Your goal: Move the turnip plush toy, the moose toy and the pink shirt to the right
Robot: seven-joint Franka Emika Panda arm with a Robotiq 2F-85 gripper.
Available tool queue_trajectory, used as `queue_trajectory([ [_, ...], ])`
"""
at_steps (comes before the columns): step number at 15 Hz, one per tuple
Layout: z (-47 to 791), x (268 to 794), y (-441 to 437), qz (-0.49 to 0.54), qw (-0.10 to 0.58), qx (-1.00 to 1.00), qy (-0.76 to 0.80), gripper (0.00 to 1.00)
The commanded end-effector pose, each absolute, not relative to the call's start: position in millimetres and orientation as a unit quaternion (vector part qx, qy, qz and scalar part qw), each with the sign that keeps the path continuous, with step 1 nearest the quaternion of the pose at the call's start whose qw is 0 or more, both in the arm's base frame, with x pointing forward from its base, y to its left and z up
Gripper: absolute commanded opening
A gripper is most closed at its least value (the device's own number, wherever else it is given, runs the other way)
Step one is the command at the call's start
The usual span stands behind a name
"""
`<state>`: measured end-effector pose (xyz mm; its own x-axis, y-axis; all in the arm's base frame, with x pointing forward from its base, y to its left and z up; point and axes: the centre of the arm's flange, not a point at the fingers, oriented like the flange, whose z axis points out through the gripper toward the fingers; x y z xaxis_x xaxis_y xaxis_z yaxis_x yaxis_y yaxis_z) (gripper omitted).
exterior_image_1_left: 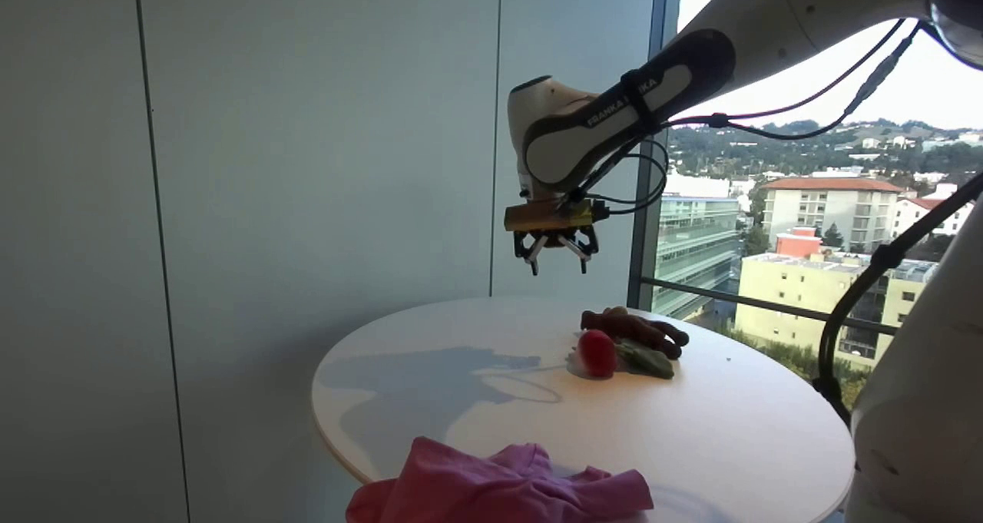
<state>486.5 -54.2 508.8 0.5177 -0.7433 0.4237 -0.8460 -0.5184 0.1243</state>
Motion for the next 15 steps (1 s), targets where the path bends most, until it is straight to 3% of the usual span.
queue_trajectory([
  [1,561.8,488.1,-16.1,0.155,0.065,0.887,-0.429,1.0],
  [6,568.6,476.1,18.8,0.112,-0.05,0.925,-0.36,1.0],
  [15,522.4,436.5,87.8,-0.019,-0.19,0.963,-0.191,1.0],
])
